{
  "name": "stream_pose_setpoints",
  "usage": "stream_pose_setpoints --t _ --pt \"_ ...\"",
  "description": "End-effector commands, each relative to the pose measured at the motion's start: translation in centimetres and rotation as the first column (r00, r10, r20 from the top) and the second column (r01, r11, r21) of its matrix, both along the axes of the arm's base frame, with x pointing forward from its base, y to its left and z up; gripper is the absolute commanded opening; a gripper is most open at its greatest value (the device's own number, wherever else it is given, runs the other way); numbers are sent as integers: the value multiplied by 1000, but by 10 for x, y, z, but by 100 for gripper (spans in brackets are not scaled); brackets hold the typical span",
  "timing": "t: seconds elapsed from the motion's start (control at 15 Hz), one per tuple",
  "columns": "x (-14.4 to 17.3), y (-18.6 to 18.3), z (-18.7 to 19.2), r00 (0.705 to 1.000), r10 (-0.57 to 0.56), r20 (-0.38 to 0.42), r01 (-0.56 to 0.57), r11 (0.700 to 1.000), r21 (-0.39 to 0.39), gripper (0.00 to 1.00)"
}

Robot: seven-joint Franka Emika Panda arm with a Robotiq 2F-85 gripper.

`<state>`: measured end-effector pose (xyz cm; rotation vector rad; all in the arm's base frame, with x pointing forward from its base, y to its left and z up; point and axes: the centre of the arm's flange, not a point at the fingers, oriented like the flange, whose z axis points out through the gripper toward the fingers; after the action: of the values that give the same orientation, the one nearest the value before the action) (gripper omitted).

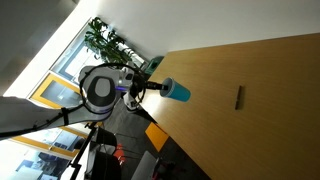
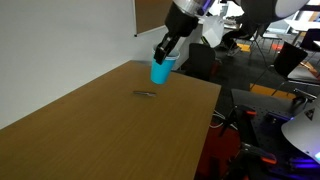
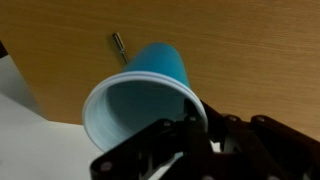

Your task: Move the cup to the left of the table

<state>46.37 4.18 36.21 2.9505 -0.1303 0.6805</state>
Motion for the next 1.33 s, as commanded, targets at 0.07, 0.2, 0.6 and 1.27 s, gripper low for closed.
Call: stream_pose_setpoints --t 0.07,0.2,0.6,1.27 --pt "16 58 -9 997 68 -33 -68 998 -2 2" --pt "22 81 -19 993 101 -54 -101 995 3 2" --pt "37 137 -56 978 175 -117 -179 983 -25 2" --pt "75 184 -97 938 288 -191 -297 955 -20 2"
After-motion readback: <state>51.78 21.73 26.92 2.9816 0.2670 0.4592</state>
